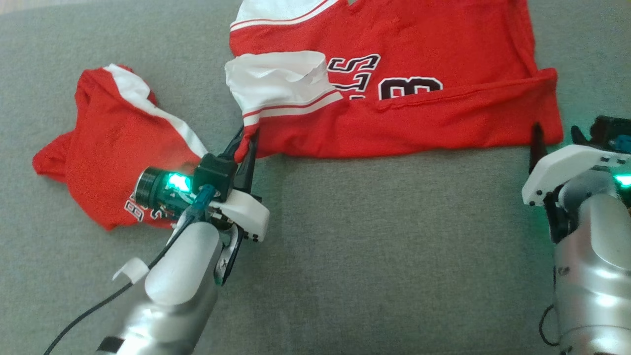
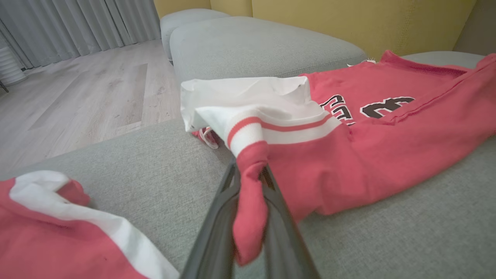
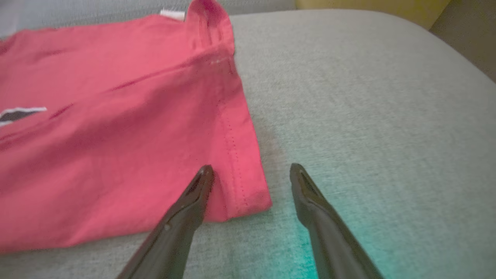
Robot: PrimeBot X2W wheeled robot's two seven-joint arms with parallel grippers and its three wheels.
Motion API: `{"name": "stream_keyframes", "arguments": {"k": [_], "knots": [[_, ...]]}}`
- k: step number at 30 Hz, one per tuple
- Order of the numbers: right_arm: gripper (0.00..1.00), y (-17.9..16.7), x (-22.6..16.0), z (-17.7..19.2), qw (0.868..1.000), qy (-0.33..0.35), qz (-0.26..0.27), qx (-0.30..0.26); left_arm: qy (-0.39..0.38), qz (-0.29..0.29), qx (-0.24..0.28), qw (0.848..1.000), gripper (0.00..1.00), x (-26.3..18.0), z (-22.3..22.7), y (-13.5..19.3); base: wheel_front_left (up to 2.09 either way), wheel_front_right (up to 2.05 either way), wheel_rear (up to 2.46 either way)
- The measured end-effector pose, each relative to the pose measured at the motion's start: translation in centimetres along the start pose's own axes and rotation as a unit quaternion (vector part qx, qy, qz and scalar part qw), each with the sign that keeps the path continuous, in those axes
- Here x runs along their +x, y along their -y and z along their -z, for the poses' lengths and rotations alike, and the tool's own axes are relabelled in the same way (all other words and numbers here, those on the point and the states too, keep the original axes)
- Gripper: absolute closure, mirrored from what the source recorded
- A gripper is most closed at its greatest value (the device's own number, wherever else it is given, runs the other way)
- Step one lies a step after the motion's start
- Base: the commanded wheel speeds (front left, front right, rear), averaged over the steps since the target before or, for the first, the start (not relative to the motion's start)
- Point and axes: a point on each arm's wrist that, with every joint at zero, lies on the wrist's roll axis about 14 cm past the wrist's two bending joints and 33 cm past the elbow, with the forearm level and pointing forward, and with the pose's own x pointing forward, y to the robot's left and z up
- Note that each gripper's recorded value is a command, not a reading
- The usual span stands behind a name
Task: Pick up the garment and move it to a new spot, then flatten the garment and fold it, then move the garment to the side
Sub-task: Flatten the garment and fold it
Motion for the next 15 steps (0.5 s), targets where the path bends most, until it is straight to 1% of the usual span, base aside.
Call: {"name": "stream_keyframes", "arguments": {"k": [3, 7, 8, 10, 15], "knots": [[0.00, -0.4, 0.8, 1.1, 0.999, -0.029, -0.001, -0.023, -0.004, -0.003, -0.001, 1.000, 1.00, -0.1, 0.3, -0.3, 0.00, 0.00, 0.00], [0.00, -0.7, 1.5, 1.0, 0.999, -0.039, -0.002, -0.033, -0.003, -0.008, -0.001, 1.000, 1.00, -0.2, 0.3, -0.7, 0.00, 0.00, 0.00], [0.13, -0.8, 1.6, 1.0, 0.999, -0.041, -0.003, -0.036, -0.005, -0.008, 0.000, 1.000, 1.00, -0.3, 0.4, -0.7, 0.00, 0.00, 0.00], [1.00, -1.0, 1.7, 1.1, 0.998, -0.046, -0.005, -0.039, -0.007, -0.008, 0.000, 1.000, 1.00, -0.4, 0.4, -0.7, 0.00, 0.00, 0.00], [1.00, -0.7, 1.0, 0.7, 0.998, -0.036, -0.005, -0.047, -0.011, -0.009, 0.003, 1.000, 1.00, -1.2, 0.4, -0.4, 0.00, 0.00, 0.00]]}}
